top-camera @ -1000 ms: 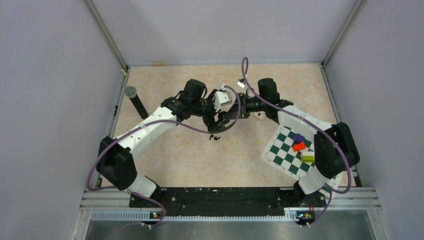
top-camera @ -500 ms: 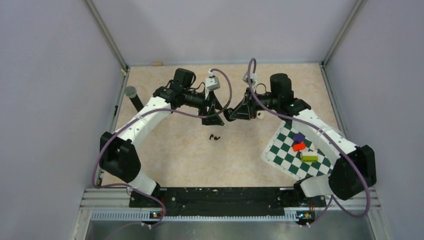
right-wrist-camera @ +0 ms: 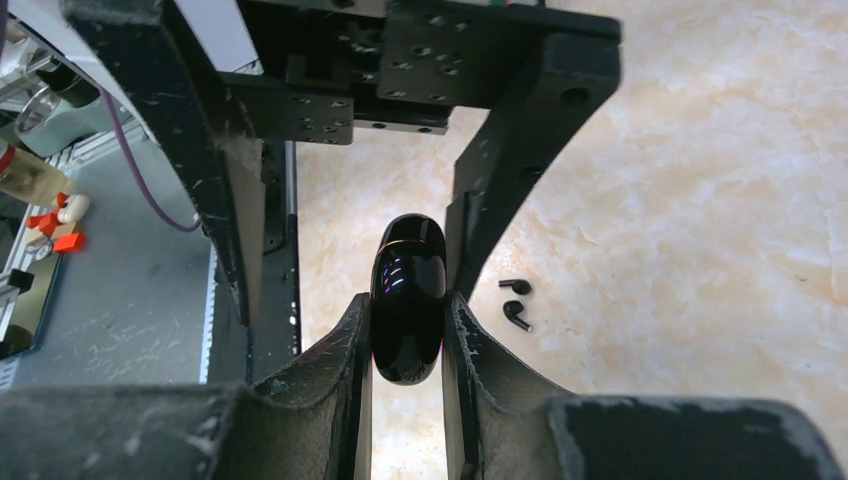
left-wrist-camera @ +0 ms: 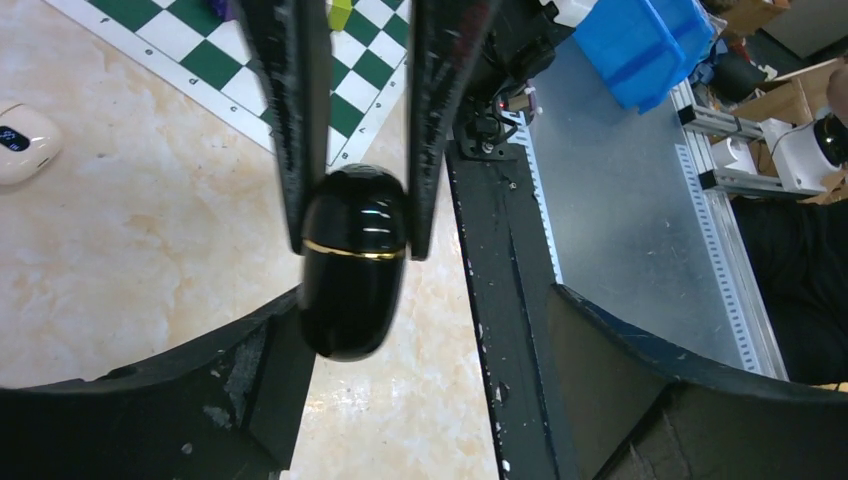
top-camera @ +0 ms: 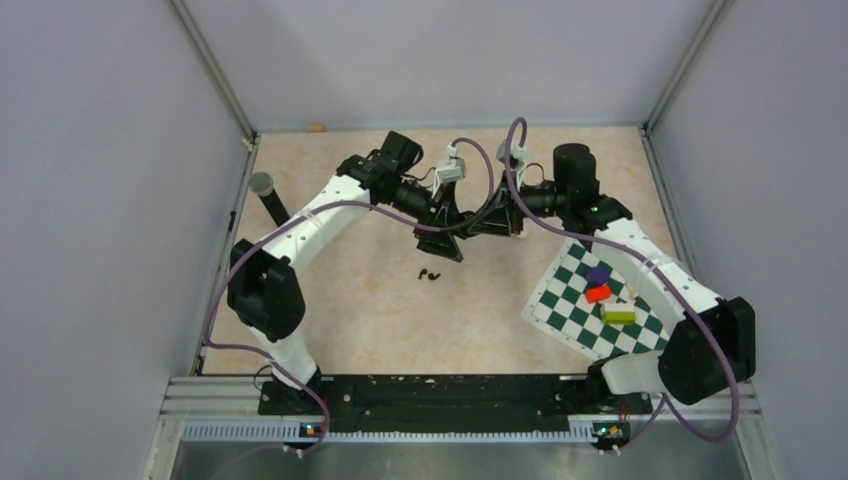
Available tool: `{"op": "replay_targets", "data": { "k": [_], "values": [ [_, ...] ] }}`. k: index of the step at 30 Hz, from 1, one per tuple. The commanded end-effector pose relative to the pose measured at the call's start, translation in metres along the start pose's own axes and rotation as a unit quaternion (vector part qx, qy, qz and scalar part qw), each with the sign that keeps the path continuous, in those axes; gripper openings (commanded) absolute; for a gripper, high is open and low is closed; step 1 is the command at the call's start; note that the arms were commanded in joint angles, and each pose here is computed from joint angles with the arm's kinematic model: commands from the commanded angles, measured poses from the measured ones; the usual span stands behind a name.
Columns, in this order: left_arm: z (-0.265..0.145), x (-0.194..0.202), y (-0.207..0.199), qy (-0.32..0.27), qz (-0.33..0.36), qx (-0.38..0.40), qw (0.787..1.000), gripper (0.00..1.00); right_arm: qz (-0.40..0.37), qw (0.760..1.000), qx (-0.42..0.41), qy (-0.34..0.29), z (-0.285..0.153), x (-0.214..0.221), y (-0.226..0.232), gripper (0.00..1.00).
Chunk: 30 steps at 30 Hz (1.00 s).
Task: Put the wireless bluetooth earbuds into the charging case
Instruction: Pass from the right arm to the left
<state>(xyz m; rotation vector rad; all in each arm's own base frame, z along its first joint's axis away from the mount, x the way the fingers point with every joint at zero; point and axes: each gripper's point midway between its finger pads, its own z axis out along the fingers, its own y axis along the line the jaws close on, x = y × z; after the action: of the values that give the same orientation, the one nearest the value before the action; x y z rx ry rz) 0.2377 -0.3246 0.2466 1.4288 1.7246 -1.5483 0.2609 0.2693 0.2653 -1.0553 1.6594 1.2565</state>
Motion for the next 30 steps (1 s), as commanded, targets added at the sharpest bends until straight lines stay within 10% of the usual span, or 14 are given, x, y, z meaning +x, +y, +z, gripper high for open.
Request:
{"op": "replay_targets", "data": {
  "k": [1, 30],
  "values": [
    [0.004, -0.002, -0.014, -0.008, 0.014, 0.033, 0.999, 0.84, -0.034, 0.999, -0.009, -0.021, -0.009, -0.011, 0.001, 0.09],
    [0.008, -0.011, -0.018, -0.012, 0.038, 0.011, 0.999, 0.54, 0.02, 0.998, -0.064, -0.013, -0.011, -0.004, 0.005, 0.09]
  ]
}}
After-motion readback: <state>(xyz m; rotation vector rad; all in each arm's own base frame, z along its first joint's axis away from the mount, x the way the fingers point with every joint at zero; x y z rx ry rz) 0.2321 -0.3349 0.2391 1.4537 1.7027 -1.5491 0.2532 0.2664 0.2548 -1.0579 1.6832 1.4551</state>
